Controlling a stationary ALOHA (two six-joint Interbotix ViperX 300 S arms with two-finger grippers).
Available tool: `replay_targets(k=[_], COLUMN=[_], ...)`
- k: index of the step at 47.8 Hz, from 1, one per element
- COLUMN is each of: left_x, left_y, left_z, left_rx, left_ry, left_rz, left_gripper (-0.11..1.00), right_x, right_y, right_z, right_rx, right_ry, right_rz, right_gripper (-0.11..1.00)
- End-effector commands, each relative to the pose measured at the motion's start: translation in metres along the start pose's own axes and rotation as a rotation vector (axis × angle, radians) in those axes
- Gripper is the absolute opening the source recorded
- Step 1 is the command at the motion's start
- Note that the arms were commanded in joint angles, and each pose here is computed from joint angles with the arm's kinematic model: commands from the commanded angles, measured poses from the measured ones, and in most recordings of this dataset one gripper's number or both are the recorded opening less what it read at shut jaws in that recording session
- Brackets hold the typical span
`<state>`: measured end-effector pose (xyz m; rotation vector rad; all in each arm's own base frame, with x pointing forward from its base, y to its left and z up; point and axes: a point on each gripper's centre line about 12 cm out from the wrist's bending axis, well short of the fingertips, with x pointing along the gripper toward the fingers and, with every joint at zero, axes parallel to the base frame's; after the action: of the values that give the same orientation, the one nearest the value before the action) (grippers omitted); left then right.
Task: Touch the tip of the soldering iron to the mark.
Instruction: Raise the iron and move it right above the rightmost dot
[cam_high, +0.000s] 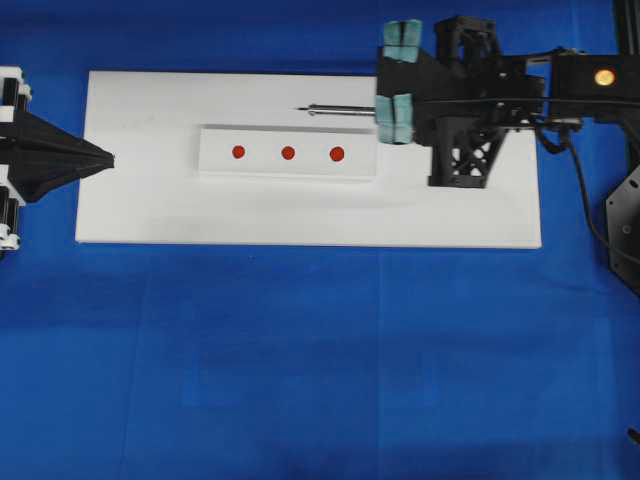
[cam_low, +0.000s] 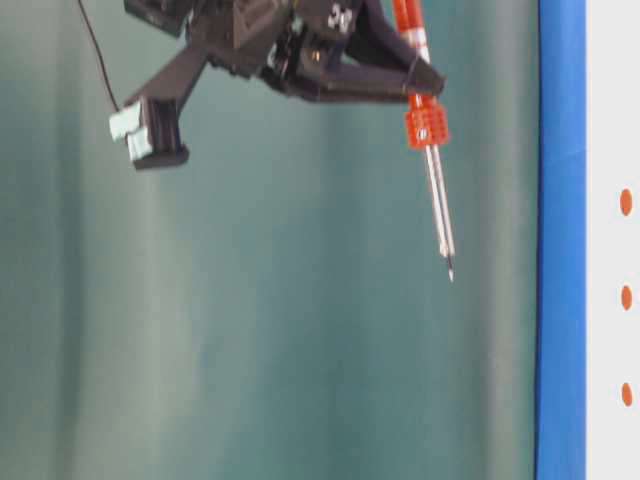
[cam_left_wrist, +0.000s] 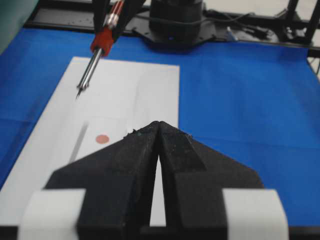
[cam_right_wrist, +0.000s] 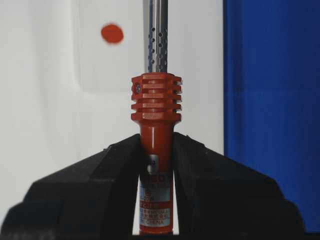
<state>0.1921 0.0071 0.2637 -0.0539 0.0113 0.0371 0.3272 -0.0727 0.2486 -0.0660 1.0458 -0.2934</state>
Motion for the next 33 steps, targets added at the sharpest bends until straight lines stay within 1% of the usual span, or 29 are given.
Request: replay_targets(k=[1,5,12,23,33], left_x=[0.001,0.001,0.001,0.0,-0.001], left_y=[0.0,0.0,0.0,0.0,0.0], left_z=[0.003,0.002,0.002,0.003,0.004], left_rx=[0.003,0.005,0.003,0.003,0.003], left_ry=[-0.002,0.006,0.008,0.0,-0.005], left_rz=[0.003,0.003,0.003,0.003,0.002], left_gripper=[0.0,0.0,0.0,0.0,0.0], right_x=[-0.016,-0.021,-0.029,-0.027,-0.018], right_y=[-0.003,-0.003,-0.004,-0.003,-0.001], right_z=[-0.001,-0.011,-0.021,-0.021,-0.024], right_rx=[0.007,0.009,0.012,0.013,0.012], right_ry=[-0.046,-0.046,-0.06,-0.06,-0.04], right_rz=[-0.001,-0.002,0.0,0.003,0.01], right_gripper=[0.06,0.06,0.06,0.06,0.06])
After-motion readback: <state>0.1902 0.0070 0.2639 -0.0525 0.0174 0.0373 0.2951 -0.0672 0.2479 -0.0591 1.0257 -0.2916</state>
